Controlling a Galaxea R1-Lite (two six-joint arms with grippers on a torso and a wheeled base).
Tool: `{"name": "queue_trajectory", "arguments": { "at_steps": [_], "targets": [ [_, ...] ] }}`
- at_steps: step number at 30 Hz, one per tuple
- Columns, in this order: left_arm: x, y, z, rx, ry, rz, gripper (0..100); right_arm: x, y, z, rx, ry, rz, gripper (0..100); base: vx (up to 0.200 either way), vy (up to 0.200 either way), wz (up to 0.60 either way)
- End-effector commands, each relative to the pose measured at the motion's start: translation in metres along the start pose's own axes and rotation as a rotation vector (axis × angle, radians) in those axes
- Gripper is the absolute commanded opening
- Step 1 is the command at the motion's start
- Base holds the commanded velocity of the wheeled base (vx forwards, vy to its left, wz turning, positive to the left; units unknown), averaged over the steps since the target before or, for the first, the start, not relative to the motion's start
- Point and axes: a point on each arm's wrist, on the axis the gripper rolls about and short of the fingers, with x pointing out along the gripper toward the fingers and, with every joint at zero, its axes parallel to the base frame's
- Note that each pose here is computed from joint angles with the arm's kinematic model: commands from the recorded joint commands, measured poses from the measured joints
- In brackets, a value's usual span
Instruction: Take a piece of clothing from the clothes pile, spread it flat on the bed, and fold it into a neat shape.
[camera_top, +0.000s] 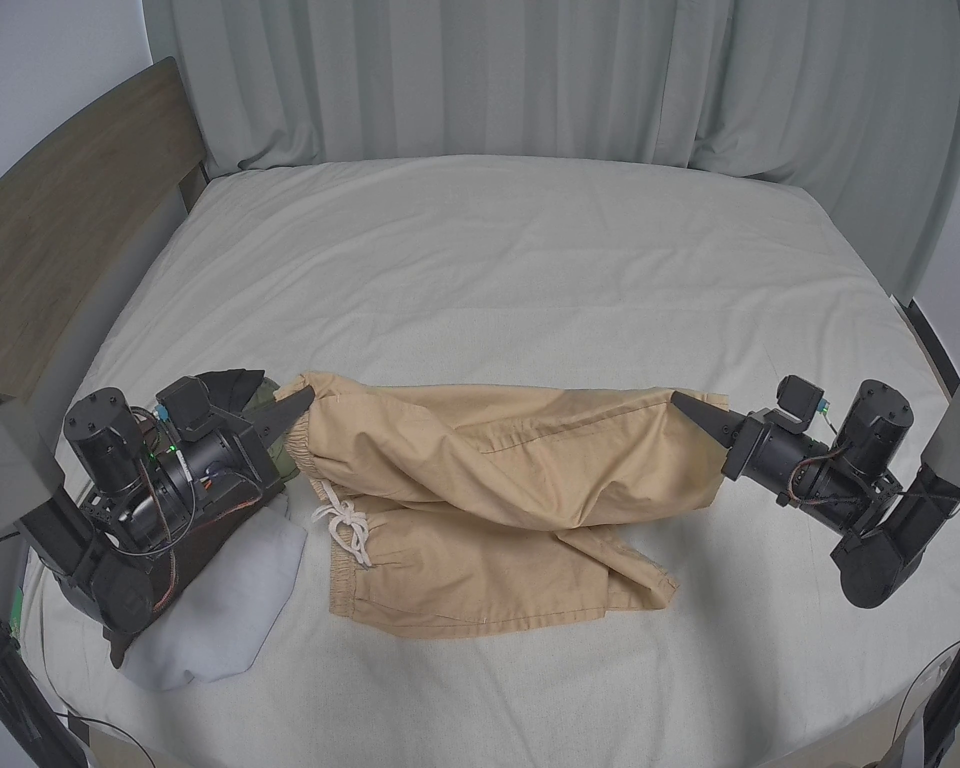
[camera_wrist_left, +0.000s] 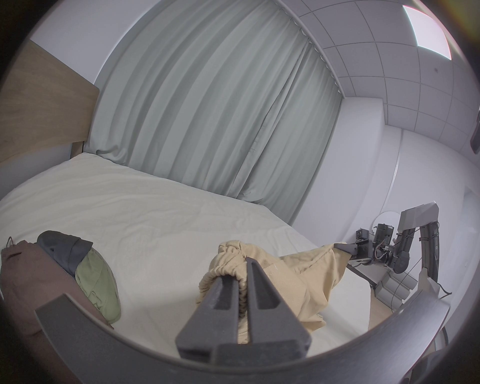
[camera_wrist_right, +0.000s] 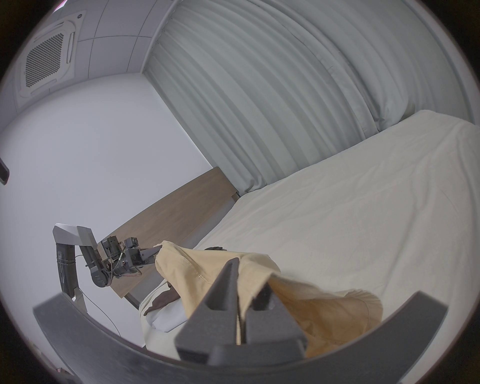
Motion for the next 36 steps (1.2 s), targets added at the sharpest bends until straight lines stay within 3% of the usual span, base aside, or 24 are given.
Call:
{"name": "queue_trajectory", "arguments": {
  "at_steps": [1, 14, 36],
  "targets": [
    [0.0, 0.0, -0.001, -0.003, 0.005, 0.002, 0, -0.001, 0.0, 0.002, -0.004, -0.005, 0.0, 0, 0.0, 0.0, 0.0],
    [0.0, 0.004, -0.004, 0.021, 0.011, 0.012, 0, -0.002, 0.004, 0.008, -0.014, -0.023, 0.008, 0, 0.0, 0.0, 0.0],
    [0.002, 0.011, -0.001, 0.026, -0.005, 0.027, 0, -0.009, -0.011, 0.02, -0.029, -0.065, -0.044, 0, 0.0, 0.0, 0.0]
  ]
}}
